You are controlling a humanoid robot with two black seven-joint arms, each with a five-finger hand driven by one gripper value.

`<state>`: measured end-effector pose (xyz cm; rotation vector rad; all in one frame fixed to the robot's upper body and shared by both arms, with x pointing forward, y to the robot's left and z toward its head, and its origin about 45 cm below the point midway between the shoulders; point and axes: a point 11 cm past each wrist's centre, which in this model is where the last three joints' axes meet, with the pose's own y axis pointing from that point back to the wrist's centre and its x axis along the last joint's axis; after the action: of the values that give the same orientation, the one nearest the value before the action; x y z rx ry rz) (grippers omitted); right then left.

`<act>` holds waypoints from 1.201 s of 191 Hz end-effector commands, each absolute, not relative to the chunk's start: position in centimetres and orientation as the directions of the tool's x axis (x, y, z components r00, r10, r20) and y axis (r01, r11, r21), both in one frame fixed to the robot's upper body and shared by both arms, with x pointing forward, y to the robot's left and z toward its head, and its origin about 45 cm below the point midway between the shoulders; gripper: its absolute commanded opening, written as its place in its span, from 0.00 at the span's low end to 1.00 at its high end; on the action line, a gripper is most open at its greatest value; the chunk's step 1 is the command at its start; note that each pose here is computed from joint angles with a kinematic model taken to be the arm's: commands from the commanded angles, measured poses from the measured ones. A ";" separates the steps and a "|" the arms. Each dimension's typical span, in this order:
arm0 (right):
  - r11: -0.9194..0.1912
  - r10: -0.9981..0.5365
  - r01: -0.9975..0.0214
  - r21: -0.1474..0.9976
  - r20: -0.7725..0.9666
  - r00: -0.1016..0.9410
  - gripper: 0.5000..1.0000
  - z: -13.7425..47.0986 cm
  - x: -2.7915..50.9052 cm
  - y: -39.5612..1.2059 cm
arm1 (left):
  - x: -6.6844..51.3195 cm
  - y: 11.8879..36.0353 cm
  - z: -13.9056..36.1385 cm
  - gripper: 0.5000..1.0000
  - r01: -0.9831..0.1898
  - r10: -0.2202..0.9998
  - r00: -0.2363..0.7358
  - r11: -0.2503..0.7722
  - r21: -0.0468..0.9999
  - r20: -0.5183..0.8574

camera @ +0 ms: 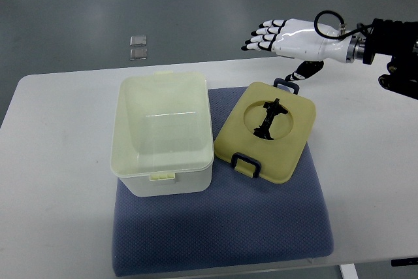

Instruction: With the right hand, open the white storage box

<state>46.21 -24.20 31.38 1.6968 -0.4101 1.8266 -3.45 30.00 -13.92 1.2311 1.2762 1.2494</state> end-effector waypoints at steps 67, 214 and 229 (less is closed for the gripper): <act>-0.148 -0.983 -0.961 -0.232 0.138 0.118 0.86 40.2 51.9 -26.2 | -3.4 29.3 -13.9 1.00 0.043 0.998 -0.060 -0.003 0.999 0.005; -0.155 -0.494 -0.982 -0.110 -0.852 0.173 0.87 22.4 47.4 -27.9 | -3.4 29.2 -13.9 1.00 0.044 0.998 -0.058 0.001 0.999 0.002; -0.135 -0.505 -0.987 -0.090 -0.851 0.147 0.87 21.8 47.4 -28.4 | -3.4 29.3 -13.9 1.00 0.044 0.998 -0.060 -0.001 0.999 0.004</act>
<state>47.47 -27.96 22.62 2.8110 -2.2523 -1.4126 -3.37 29.22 -13.91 1.2142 1.2841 1.2316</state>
